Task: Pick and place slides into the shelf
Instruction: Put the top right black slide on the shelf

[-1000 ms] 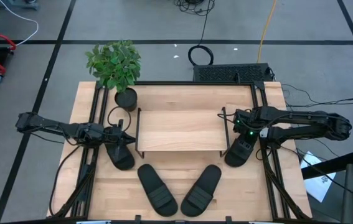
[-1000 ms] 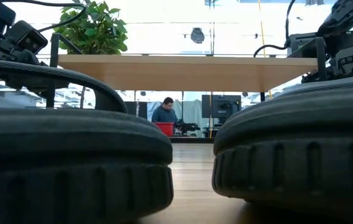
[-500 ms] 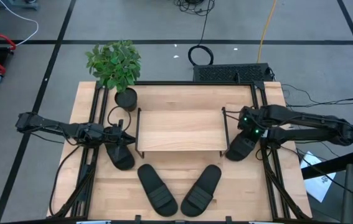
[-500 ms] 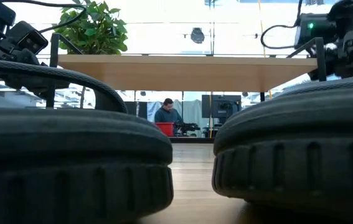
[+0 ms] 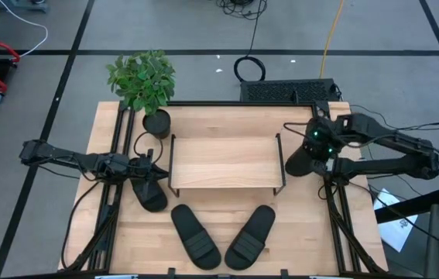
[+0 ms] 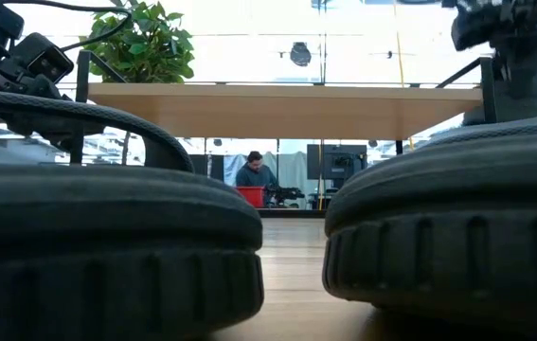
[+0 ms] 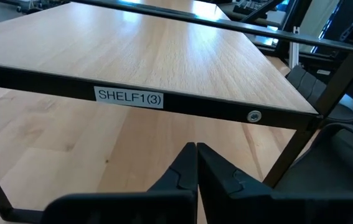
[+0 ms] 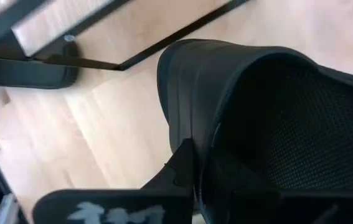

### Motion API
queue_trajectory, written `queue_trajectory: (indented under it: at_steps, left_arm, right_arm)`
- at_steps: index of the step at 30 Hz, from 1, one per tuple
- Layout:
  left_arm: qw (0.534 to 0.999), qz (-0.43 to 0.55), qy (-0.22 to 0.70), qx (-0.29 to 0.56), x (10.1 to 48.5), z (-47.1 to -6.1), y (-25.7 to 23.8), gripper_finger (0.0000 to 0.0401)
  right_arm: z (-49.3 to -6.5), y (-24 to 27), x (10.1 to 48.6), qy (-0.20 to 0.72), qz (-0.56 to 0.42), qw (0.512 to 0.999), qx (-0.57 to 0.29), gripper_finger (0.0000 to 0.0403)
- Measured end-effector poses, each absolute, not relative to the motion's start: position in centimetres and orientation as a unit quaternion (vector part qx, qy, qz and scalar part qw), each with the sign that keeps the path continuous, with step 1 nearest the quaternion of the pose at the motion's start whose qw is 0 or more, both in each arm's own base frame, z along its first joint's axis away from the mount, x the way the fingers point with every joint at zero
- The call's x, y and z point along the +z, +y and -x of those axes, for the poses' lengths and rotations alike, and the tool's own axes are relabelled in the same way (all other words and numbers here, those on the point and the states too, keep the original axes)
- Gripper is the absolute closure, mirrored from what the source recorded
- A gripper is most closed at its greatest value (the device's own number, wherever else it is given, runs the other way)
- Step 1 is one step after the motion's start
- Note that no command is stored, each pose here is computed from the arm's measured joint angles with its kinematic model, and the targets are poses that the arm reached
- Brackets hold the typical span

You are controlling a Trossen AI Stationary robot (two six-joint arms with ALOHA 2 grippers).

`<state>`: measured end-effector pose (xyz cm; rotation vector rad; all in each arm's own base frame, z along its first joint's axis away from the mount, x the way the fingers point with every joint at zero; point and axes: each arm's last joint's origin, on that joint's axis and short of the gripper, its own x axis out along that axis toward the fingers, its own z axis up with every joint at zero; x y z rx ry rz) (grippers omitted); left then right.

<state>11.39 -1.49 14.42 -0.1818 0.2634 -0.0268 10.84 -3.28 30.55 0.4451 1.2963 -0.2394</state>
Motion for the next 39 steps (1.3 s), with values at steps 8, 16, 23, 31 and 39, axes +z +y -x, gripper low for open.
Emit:
queue_trajectory:
  at_steps: [8,16,23,31,39]
  left_arm:
    - [0.987,0.092,0.131,-0.013,14.4,-11.4,-1.5,0.0375]
    - [0.987,0.091,0.131,-0.013,14.4,-11.4,-1.5,0.0390]
    - [0.987,0.090,0.131,-0.013,14.4,-11.4,-1.5,0.0395]
    - [0.987,0.089,0.131,-0.014,14.4,-11.4,-1.5,0.0375]
    - [0.987,0.089,0.131,-0.014,14.4,-11.4,-1.5,0.0392]
  right_arm:
    - [-10.9,-3.8,35.5,0.598,-0.110,0.781,-0.140,0.0400]
    - [-13.0,-4.3,40.1,0.548,-0.113,0.825,-0.084,0.0400]
    - [-16.8,-5.6,42.8,0.529,-0.086,0.842,-0.063,0.0400]
    - [-22.2,-7.0,41.6,0.532,-0.120,0.833,0.095,0.0399]
    - [-26.0,-6.9,39.2,0.521,-0.114,0.812,0.238,0.0399]
